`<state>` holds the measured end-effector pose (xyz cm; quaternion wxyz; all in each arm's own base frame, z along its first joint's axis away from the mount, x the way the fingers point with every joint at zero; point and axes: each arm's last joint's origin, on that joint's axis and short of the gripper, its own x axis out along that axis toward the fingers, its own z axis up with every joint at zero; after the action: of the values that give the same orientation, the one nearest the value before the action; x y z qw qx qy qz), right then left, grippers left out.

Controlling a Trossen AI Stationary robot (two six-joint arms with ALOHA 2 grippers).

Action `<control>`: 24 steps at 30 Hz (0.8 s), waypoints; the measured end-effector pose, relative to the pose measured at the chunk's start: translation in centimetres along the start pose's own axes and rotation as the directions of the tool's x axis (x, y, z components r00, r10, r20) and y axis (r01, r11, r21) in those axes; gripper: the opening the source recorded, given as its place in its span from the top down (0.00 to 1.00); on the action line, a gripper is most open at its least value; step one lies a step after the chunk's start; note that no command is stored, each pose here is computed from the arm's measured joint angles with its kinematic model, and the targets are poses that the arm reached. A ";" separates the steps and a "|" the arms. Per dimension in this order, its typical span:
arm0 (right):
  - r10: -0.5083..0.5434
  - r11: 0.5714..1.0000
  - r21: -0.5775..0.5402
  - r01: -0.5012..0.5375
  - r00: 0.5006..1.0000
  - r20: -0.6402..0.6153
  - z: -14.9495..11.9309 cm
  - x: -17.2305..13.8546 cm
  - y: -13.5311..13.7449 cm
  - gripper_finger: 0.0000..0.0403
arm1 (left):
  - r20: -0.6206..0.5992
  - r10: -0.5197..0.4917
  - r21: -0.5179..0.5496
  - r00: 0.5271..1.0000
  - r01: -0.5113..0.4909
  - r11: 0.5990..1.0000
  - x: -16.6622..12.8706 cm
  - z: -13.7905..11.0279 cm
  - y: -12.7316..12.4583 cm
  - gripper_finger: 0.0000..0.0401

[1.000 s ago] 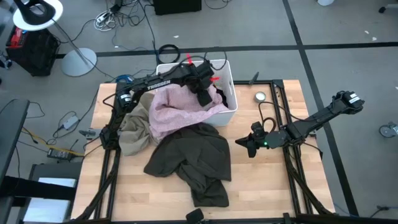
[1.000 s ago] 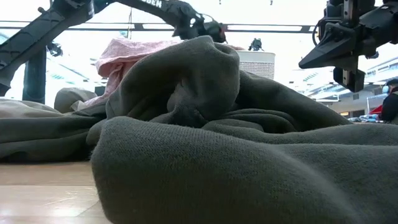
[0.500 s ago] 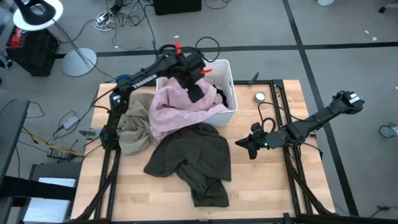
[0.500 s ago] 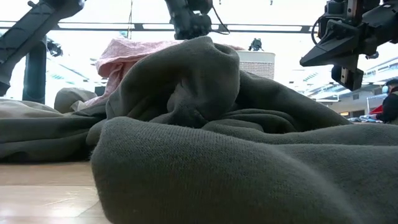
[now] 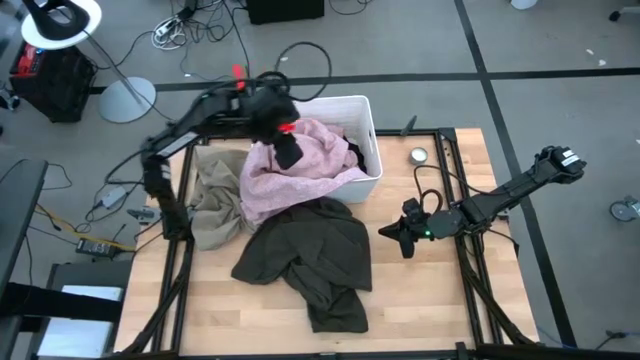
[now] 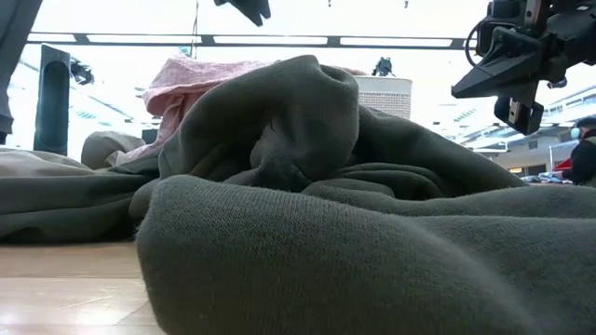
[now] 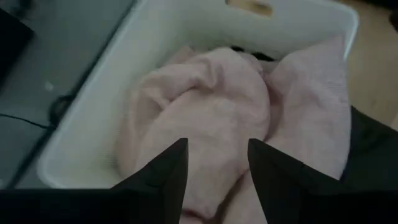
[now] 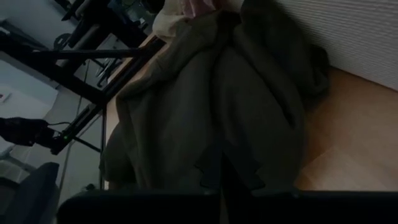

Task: Sort clothes
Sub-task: Put the pink shirt into the white laundry bin

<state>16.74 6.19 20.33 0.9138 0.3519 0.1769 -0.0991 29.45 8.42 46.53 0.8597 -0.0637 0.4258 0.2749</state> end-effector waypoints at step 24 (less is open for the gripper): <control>0.057 0.997 -0.052 -0.058 0.998 -0.018 0.1 0.0 0.4 0.99 | 0.128 0.096 -0.307 0.987 -0.052 0.950 -4.7 -13.1 -4.0 0.57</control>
<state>16.87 6.38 20.64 0.9237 0.3337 0.1766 -0.0654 20.07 -1.40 41.42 0.8569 -0.1589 0.3188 0.3727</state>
